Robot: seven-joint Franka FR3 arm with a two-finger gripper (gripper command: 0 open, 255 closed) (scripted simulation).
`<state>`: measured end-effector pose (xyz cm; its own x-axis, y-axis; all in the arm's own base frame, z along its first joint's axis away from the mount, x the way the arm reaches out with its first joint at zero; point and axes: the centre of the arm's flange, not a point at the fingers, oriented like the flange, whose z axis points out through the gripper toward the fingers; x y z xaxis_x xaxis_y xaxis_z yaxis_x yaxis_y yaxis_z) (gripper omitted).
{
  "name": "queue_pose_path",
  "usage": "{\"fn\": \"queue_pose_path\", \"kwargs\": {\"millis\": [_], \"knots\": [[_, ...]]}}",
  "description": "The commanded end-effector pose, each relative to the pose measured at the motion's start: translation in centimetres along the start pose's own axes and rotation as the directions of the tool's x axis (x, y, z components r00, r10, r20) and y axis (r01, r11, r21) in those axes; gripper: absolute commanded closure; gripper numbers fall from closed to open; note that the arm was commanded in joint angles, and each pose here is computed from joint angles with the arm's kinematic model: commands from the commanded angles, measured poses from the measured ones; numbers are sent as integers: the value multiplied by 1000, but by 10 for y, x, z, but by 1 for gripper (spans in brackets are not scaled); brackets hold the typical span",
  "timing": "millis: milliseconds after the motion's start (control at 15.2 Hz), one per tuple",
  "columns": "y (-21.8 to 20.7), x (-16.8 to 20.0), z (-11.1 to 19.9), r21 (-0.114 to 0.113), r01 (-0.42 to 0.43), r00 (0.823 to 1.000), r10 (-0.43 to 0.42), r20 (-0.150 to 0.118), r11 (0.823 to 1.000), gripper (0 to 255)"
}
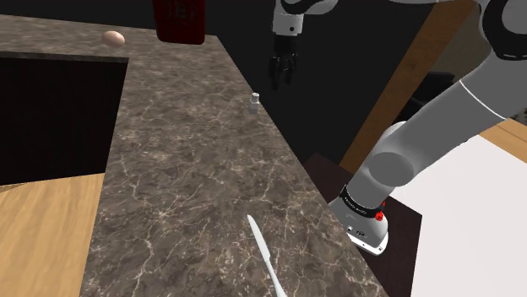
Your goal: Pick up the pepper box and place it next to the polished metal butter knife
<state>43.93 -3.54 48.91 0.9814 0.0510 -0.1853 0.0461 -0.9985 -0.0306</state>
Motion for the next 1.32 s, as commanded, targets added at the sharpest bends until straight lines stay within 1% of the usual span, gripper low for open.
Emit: {"fn": "queue_pose_path", "kwargs": {"millis": [0, 858, 924, 1254], "knots": [[9, 25, 9, -5, 3, 1000, -3, 6, 1000, 0], [68, 183, 58, -36, 22, 999, -21, 46, 999, 0], [68, 183, 58, -36, 22, 999, -21, 46, 999, 0], [69, 182, 85, -36, 22, 999, -21, 46, 999, 0]]}}
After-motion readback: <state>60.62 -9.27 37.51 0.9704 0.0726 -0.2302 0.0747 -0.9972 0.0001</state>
